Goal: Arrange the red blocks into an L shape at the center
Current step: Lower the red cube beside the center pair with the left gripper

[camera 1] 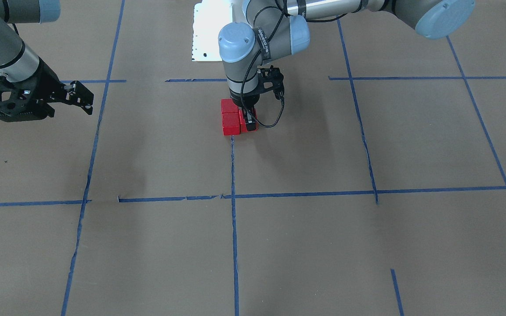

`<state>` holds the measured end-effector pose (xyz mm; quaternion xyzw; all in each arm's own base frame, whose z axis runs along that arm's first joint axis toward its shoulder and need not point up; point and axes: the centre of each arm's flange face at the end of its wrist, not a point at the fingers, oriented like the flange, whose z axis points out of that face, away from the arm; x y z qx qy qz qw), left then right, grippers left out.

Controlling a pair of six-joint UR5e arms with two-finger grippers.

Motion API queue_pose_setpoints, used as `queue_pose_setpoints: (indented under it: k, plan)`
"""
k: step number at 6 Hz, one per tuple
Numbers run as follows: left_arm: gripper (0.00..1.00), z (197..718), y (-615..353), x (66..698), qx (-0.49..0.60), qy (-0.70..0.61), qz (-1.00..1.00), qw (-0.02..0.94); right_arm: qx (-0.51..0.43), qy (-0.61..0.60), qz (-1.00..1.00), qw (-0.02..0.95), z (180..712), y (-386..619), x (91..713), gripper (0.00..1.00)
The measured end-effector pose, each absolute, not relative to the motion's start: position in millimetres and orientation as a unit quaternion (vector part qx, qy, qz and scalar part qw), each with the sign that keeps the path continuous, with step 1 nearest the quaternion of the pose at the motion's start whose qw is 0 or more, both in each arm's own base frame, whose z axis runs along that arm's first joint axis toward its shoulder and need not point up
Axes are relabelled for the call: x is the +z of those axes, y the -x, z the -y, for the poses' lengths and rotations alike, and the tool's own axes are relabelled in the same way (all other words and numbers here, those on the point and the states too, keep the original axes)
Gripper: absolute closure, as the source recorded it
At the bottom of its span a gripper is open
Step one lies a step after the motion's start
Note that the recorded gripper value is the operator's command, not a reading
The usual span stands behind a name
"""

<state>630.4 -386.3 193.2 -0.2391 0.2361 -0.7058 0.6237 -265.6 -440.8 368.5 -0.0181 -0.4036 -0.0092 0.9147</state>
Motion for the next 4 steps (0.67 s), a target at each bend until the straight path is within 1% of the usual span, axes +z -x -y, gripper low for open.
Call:
queue_pose_setpoints:
  k: [1,4]
  plan:
    - [0.92,386.3,-630.4,193.1,-0.706,0.239,-0.236,0.624,-0.009,0.018,0.404,0.915,440.9,265.6,368.7,0.0]
    - [0.92,387.2,-630.4,192.9,-0.705,0.24,-0.24,0.623,-0.009,0.018,0.404,0.915,440.8,265.6,368.6,0.0]
